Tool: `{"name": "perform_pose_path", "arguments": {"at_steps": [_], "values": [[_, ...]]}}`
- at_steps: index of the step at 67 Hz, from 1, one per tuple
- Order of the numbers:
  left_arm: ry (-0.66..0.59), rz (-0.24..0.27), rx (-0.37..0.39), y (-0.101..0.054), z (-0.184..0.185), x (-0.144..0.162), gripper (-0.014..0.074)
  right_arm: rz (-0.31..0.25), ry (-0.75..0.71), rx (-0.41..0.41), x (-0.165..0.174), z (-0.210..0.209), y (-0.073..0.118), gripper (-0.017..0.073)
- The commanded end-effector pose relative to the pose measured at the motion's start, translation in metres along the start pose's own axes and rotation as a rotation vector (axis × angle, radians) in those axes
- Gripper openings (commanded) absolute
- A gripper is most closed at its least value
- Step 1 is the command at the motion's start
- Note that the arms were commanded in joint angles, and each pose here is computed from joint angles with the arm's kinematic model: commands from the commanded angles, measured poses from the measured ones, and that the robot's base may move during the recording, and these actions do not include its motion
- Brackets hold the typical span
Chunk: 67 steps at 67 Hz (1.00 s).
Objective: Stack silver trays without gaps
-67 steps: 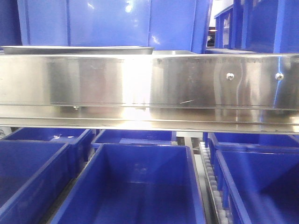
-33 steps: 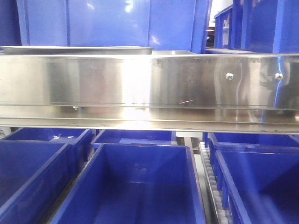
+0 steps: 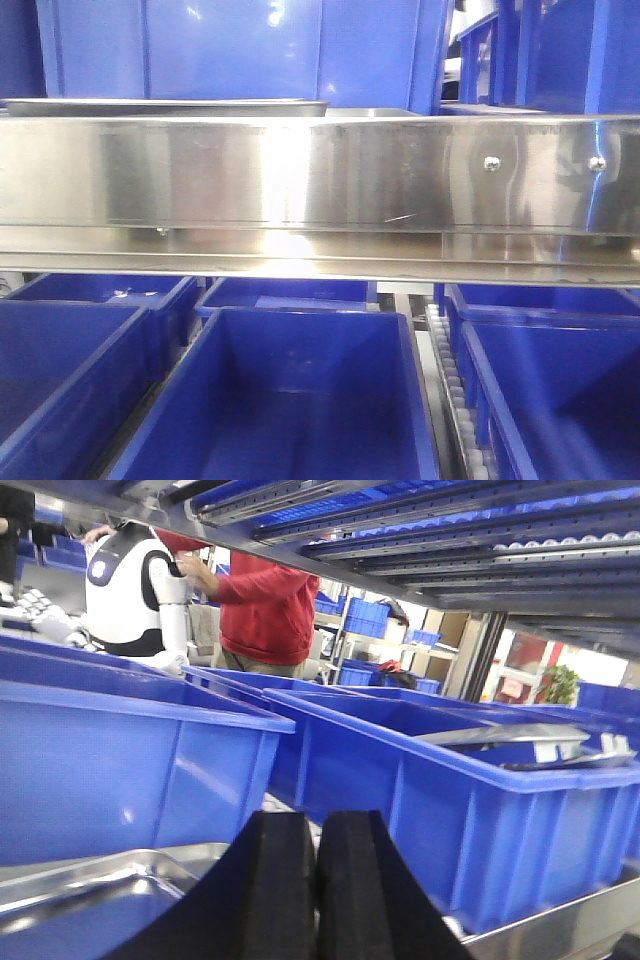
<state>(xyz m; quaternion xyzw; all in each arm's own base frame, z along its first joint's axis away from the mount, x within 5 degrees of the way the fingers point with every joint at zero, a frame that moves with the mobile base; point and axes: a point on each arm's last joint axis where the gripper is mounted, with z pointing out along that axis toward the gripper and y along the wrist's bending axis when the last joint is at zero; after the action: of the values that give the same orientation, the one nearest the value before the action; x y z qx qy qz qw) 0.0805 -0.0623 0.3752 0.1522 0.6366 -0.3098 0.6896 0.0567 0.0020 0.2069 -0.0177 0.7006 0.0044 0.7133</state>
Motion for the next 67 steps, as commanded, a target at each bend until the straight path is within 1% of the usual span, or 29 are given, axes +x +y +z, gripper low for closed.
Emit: {"name": "perform_pose_path", "arguments": {"at_steps": [1,5,8,9,10,11,15,20,23,26,28,33,37,44,51,53,57,62,64,67], "values": [[-0.006,0.051,-0.017,0.001,-0.005,-0.002,0.0001,-0.010,-0.017,0.007,-0.002,0.000,0.000,-0.0022],[0.013,0.109,-0.061,0.005,-0.010,-0.001,0.0000,-0.010,-0.017,0.007,-0.002,0.000,0.000,-0.0022],[0.034,0.172,-0.100,0.009,-0.014,-0.001,-0.0009,-0.010,-0.017,0.007,-0.002,0.000,0.000,-0.0022],[0.041,0.186,-0.115,0.010,-0.016,0.000,-0.0009,-0.010,-0.017,0.007,-0.002,0.000,0.000,-0.0022],[0.054,0.185,-0.129,0.011,-0.018,0.001,-0.0009,-0.010,-0.017,0.007,-0.002,0.000,0.000,-0.0022],[0.059,0.206,-0.151,0.013,-0.020,0.002,-0.0009,-0.010,-0.017,0.007,-0.002,0.000,0.000,-0.0022],[0.053,0.200,-0.218,0.019,-0.026,0.007,-0.0009,-0.010,-0.017,0.007,-0.002,0.000,0.000,-0.0022],[0.018,0.178,-0.300,0.026,-0.034,0.017,-0.0009,-0.010,-0.017,0.007,-0.002,0.000,0.000,-0.0022],[0.016,0.167,-0.353,0.031,-0.039,0.028,-0.0009,-0.010,-0.017,0.007,-0.002,0.000,0.000,-0.0022],[0.010,0.174,-0.413,0.036,-0.045,0.037,-0.0009,-0.010,-0.017,0.007,-0.002,0.000,0.000,-0.0022],[0.010,0.163,-0.454,0.039,-0.049,0.046,-0.0009,-0.010,-0.017,0.007,-0.002,0.000,0.000,-0.0022],[0.007,0.141,-0.526,0.045,-0.058,0.067,-0.0009,-0.010,-0.017,0.007,-0.002,0.000,0.000,-0.0022],[0.004,0.144,-0.581,0.050,-0.064,0.083,-0.0009,-0.010,-0.017,0.007,-0.002,0.000,0.000,-0.0022],[-0.010,0.151,-0.628,0.053,-0.073,0.105,-0.0009,-0.010,-0.017,0.007,-0.002,0.000,0.000,-0.0022],[-0.015,0.153,-0.652,0.056,-0.080,0.123,-0.0009,-0.010,-0.017,0.007,-0.002,0.000,0.000,-0.0022],[-0.006,0.164,-0.657,0.057,-0.081,0.128,-0.0009,-0.010,-0.017,0.007,-0.002,0.000,0.000,-0.0022],[0.029,0.175,-0.664,0.060,-0.081,0.138,-0.0009,-0.010,-0.017,0.007,-0.002,0.000,0.000,-0.0022],[0.033,0.195,-0.659,0.063,-0.080,0.146,-0.0009,-0.010,-0.017,0.007,-0.002,0.000,0.000,-0.0022],[0.024,0.201,-0.654,0.063,-0.080,0.147,-0.0009,-0.010,-0.017,0.007,-0.002,0.000,0.000,-0.0022],[-0.014,0.227,-0.637,0.061,-0.079,0.143,-0.0009,-0.010,-0.017,0.007,-0.002,0.000,0.000,-0.0022]]}}
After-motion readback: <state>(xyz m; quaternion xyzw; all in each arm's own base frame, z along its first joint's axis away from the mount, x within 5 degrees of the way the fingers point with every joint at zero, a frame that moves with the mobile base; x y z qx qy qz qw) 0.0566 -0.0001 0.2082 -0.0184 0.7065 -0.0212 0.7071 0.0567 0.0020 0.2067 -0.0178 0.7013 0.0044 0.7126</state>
